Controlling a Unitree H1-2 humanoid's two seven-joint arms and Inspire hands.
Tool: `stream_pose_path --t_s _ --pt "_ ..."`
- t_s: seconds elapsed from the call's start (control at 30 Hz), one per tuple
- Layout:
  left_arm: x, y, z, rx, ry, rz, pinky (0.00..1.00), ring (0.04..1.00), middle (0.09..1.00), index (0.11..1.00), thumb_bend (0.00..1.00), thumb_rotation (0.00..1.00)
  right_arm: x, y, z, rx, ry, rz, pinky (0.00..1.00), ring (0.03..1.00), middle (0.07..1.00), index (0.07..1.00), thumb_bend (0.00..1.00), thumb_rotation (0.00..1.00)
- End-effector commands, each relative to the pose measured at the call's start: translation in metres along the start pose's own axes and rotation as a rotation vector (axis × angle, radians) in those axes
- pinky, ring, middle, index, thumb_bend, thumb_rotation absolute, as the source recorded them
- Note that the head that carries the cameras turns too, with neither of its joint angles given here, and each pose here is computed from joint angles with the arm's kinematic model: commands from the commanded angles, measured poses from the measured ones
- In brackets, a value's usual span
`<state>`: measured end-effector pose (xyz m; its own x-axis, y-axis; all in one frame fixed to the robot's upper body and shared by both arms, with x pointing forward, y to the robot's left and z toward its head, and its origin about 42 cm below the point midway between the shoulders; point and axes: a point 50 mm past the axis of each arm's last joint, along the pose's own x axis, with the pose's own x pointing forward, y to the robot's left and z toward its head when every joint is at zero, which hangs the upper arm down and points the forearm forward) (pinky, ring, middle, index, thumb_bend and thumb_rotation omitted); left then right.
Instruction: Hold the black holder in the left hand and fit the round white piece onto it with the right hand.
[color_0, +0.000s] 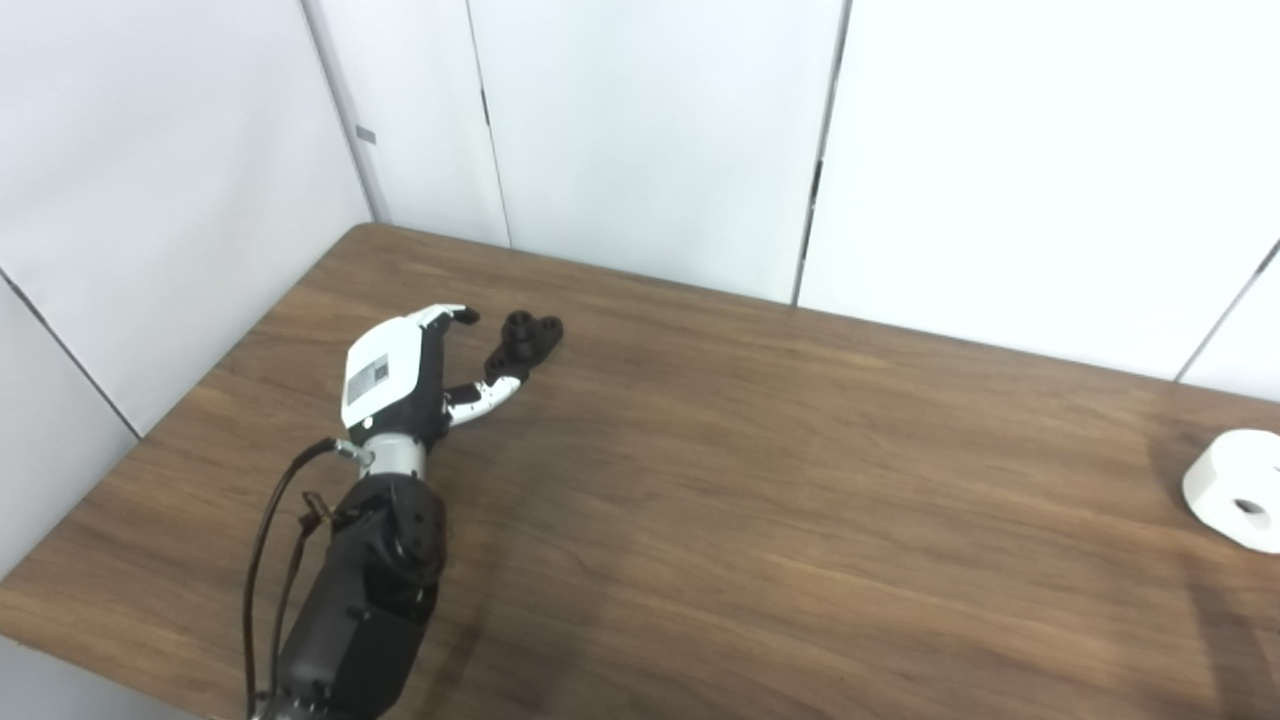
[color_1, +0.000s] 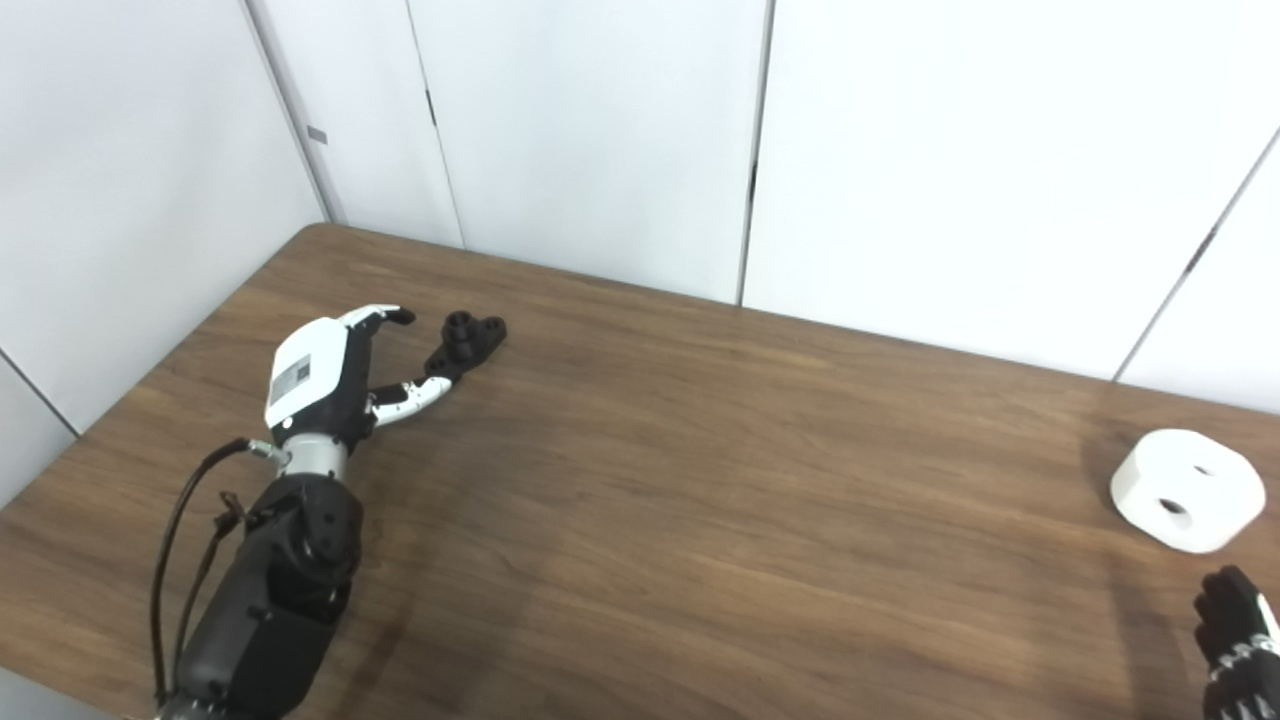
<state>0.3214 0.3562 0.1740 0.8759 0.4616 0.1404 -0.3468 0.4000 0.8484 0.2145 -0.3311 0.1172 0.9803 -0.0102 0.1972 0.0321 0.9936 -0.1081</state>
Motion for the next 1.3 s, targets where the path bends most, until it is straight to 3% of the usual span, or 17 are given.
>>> stream_pose_path --t_s 0.0,0.63,1.27 --pt "0.017 0.015 0.009 0.046 -0.026 0.089 0.93 0.893 0.864 0.758 0.77 0.4 -0.019 0.012 -0.015 0.05 0.065 -0.016 1.0 0.974 0.957 0.938 0.79 0.99" --pt "0.044 -0.006 0.006 0.204 0.017 0.032 0.98 0.914 0.869 0.731 0.78 0.44 -0.02 0.012 -0.015 0.058 0.06 -0.024 0.99 0.949 0.946 0.926 0.76 0.98" --pt "0.057 -0.027 0.004 0.217 0.046 -0.022 0.99 0.91 0.842 0.648 0.76 0.4 -0.022 0.012 -0.015 0.058 0.053 -0.029 1.0 0.955 0.95 0.934 0.72 0.97"
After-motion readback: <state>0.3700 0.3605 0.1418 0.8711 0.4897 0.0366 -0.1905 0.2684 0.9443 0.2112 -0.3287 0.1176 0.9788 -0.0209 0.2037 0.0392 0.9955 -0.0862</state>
